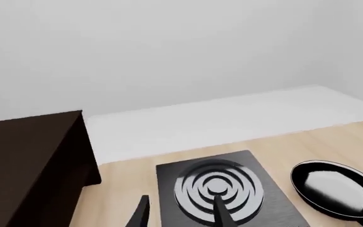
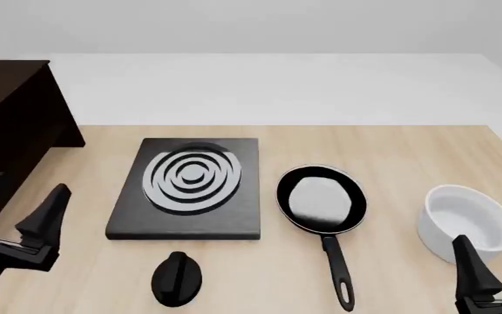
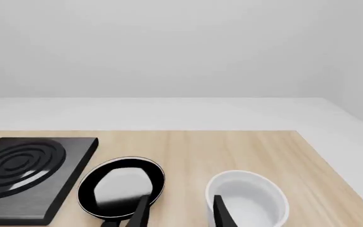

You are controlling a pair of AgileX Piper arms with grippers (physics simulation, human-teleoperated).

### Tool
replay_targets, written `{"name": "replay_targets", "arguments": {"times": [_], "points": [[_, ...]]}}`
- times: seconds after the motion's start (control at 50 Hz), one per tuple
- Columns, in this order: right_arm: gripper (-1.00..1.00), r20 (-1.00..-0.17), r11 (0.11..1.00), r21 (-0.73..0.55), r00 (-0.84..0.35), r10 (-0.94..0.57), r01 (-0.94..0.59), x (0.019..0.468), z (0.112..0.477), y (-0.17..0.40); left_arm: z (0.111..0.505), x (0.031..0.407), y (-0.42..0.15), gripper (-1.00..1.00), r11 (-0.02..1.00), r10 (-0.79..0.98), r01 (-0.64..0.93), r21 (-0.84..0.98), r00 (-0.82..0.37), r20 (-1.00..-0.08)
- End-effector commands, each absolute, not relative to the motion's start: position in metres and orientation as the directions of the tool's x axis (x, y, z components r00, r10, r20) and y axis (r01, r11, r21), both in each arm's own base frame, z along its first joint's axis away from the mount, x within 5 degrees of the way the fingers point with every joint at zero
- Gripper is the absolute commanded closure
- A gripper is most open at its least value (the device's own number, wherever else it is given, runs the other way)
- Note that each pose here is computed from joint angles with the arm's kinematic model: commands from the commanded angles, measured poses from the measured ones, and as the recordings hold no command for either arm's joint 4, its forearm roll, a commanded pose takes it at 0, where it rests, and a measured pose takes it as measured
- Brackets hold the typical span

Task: Put the frying pan under the cabinet shelf.

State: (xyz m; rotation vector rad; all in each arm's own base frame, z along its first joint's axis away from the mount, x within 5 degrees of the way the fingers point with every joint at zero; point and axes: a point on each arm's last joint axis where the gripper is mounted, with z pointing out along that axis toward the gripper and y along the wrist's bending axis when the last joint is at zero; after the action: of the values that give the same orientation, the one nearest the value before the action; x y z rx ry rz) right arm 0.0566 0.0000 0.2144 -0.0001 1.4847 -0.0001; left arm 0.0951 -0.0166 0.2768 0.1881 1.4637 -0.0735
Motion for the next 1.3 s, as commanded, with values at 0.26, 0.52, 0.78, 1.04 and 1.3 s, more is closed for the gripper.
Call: {"name": "replay_targets", "arguments": {"times": [0.26, 0.52, 0.78, 1.04, 1.3], "points": [[-1.0, -0.996, 1.0, 0.0, 0.086, 0.0, 0.0, 0.057, 0.214, 0.0, 0.314, 0.13, -0.067, -1.0, 0.871, 0.184, 0.427, 0.245, 0.179, -0.967], [-1.0, -0.996, 1.0, 0.0, 0.086, 0.0, 0.0, 0.057, 0.214, 0.0, 0.312, 0.146, -0.103, -1.0, 0.756, 0.312, 0.524, 0.392, 0.238, -0.92], [-1.0, -0.996, 1.0, 0.0, 0.086, 0.0, 0.0, 0.057, 0.214, 0.0, 0.311, 0.148, -0.134, -1.0, 0.644, 0.367, 0.593, 0.483, 0.314, -0.876], [-1.0, -0.996, 1.0, 0.0, 0.086, 0.0, 0.0, 0.057, 0.214, 0.0, 0.304, 0.146, -0.159, -1.0, 0.539, 0.412, 0.614, 0.577, 0.405, -0.816], [-1.0, -0.996, 1.0, 0.0, 0.086, 0.0, 0.0, 0.057, 0.214, 0.0, 0.281, 0.141, -0.183, -1.0, 0.4, 0.466, 0.621, 0.674, 0.496, -0.733]]}}
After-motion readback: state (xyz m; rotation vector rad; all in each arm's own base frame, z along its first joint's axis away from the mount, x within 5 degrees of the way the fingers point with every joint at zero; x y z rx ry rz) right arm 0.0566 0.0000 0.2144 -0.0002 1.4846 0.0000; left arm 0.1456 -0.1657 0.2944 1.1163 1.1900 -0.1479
